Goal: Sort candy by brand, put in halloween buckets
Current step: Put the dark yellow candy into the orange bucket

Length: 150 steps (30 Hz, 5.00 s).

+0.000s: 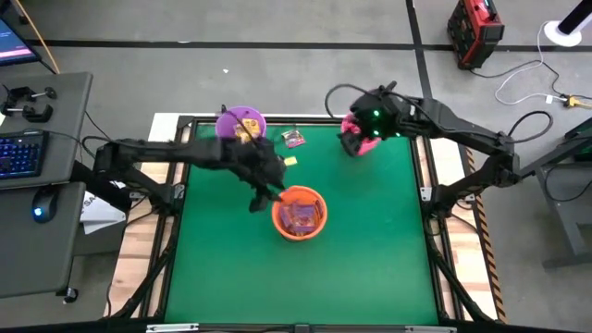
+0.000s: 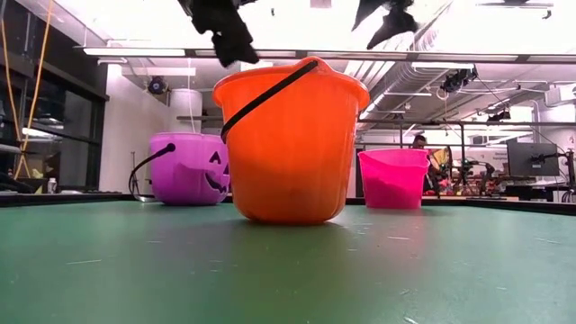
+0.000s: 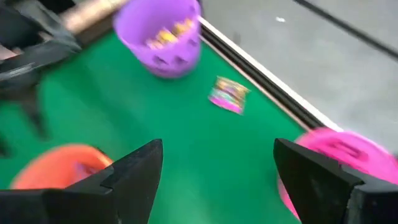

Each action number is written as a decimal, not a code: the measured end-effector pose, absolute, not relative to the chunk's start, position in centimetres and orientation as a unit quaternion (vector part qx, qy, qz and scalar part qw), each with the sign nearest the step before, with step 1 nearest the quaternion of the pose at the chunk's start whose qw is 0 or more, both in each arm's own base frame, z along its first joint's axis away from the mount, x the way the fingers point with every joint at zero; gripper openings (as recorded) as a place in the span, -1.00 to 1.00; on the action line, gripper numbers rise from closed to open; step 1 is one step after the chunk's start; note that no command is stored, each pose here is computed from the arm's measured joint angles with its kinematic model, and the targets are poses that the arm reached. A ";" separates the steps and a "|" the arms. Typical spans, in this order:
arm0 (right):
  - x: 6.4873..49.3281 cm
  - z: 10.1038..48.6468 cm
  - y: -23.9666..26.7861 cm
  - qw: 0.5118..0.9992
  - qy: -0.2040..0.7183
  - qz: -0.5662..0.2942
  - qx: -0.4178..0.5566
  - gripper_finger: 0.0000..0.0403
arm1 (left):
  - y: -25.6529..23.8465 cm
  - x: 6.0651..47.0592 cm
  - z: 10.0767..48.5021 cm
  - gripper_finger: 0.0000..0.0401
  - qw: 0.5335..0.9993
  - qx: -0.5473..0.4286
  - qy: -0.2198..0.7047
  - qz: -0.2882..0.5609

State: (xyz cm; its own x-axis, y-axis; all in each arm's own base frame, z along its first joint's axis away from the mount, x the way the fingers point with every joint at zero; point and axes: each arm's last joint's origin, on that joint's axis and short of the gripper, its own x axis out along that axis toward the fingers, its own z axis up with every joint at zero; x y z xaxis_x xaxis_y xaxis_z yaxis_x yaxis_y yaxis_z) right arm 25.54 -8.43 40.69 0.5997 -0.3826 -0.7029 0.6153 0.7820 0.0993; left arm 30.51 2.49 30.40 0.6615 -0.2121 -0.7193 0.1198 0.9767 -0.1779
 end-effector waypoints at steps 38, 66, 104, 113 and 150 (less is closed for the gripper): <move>37.1 20.9 -25.3 0.766 0.373 -0.329 0.408 0.44 | 8.4 20.0 40.1 -0.09 0.946 -0.082 0.242 0.199; 41.4 14.7 -29.1 0.736 0.490 -0.207 0.418 -0.98 | 9.1 21.1 39.4 -0.09 0.935 -0.084 0.256 0.232; 39.6 18.9 -23.3 0.690 0.666 -0.139 0.247 -1.00 | 9.0 20.8 38.9 -0.09 0.927 -0.080 0.284 0.231; 40.3 17.8 -25.7 0.724 0.599 -0.198 0.280 -1.00 | 9.0 20.8 38.9 -0.09 0.925 -0.076 0.284 0.240; 24.7 23.0 -4.0 0.761 0.559 -0.143 0.298 -1.00 | 9.2 21.2 39.6 -0.09 0.935 -0.087 0.239 0.247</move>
